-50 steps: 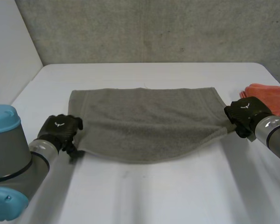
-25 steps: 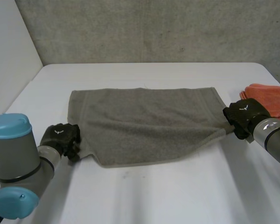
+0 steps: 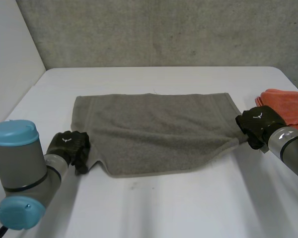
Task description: Fold the laundry.
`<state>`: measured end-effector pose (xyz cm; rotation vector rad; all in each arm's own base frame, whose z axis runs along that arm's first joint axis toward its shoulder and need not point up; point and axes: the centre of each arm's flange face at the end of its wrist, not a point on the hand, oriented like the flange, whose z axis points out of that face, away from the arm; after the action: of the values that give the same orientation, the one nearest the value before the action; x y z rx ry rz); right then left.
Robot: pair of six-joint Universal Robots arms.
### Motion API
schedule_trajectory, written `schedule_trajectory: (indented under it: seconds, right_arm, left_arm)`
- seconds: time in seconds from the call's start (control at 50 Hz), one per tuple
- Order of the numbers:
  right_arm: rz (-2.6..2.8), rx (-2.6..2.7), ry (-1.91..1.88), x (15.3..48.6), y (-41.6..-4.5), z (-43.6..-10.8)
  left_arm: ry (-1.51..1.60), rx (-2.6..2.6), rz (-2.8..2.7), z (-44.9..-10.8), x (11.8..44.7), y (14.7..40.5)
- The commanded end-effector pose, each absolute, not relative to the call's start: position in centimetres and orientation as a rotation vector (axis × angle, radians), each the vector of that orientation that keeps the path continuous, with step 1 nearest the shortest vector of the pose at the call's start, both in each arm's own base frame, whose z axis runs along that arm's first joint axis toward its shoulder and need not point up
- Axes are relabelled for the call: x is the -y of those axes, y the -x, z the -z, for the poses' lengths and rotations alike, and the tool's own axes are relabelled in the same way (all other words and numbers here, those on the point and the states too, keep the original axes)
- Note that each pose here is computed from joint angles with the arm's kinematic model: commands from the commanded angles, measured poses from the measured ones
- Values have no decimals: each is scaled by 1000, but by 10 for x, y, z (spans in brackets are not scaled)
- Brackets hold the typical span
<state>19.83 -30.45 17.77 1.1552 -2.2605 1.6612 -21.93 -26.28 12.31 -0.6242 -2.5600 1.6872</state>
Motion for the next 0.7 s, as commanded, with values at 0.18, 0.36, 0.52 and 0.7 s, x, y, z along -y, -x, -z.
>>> schedule_trajectory:
  seconds: [0.18,0.36,0.52,0.7]
  right_arm:
    - [-1661,2260,-1151,305,-197,-177]
    - [-1687,2222,-1136,308,-195,-191]
    - [-1686,2145,-1186,279,-191,-255]
    - [-1245,2220,-1456,238,-168,-269]
  left_arm:
    - [684,2553,-1721,-114,287,228]
    - [742,2529,-1811,-133,291,225]
    - [971,2470,-1995,-204,256,208]
    - [1695,2635,-1642,-201,193,176]
